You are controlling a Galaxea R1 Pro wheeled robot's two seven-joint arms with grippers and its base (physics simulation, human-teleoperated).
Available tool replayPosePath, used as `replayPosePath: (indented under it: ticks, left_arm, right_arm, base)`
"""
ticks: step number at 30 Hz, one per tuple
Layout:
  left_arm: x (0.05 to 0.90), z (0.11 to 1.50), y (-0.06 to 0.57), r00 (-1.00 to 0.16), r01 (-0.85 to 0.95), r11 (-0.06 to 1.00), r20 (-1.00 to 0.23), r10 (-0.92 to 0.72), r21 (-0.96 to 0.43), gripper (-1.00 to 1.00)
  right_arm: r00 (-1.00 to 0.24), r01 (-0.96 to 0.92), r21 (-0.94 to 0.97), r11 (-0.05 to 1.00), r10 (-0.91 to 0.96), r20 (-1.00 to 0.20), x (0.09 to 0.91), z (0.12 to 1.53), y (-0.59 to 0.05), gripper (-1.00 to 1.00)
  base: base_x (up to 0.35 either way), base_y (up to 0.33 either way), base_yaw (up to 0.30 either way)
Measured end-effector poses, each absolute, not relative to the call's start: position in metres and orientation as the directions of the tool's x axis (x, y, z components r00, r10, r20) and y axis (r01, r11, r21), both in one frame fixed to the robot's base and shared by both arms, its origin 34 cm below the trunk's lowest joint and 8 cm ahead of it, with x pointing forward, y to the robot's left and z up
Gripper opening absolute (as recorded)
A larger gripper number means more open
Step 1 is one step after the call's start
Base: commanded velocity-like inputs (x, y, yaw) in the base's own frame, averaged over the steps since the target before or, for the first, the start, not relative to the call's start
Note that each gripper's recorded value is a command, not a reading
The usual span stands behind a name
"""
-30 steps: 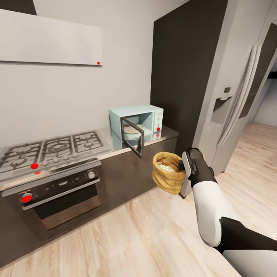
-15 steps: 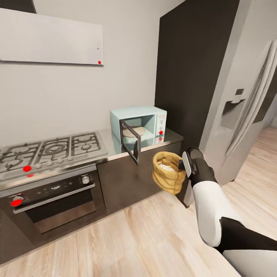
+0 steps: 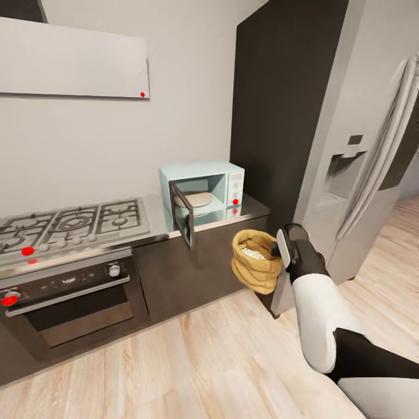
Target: In the kitchen, take the popcorn bag from the countertop, put it into the microwave, and heat it until the popcorn is cooked so the cooked popcorn ends up inside the bag.
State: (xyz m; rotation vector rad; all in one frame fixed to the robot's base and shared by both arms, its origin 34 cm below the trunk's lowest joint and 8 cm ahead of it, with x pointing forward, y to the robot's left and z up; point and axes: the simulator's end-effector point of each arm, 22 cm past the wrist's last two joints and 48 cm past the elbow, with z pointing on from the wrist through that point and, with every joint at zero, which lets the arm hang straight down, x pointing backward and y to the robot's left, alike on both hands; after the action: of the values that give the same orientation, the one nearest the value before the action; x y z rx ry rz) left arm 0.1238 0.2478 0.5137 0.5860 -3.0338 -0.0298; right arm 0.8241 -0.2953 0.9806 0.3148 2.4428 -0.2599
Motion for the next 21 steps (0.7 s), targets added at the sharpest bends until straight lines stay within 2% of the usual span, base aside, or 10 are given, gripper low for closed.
replayPosePath:
  ticks: [10,17,21]
  left_arm:
    - [0.1237,0.5136,0.2479,-0.926,-0.374,0.927,0.047,-0.375,0.029,1.00]
    - [0.1243,0.5136,0.2491,-0.922,-0.383,0.923,0.045,-0.384,0.031,1.00]
    - [0.1243,0.5136,0.2495,-0.921,-0.387,0.922,0.044,-0.388,0.031,1.00]
  right_arm:
    - [-0.756,0.297,-0.110,0.948,0.163,-0.633,0.8238,0.9811,-0.3027,-1.00]
    - [-0.757,0.295,-0.107,0.950,0.164,-0.633,0.8240,0.9805,-0.3007,-1.00]
    - [-0.760,0.291,-0.105,0.951,0.162,-0.630,0.8238,0.9789,-0.2980,-1.00]
  base:
    - [0.000,-0.332,0.016]
    - [0.000,-0.323,0.246]
    - [0.000,-0.071,0.269]
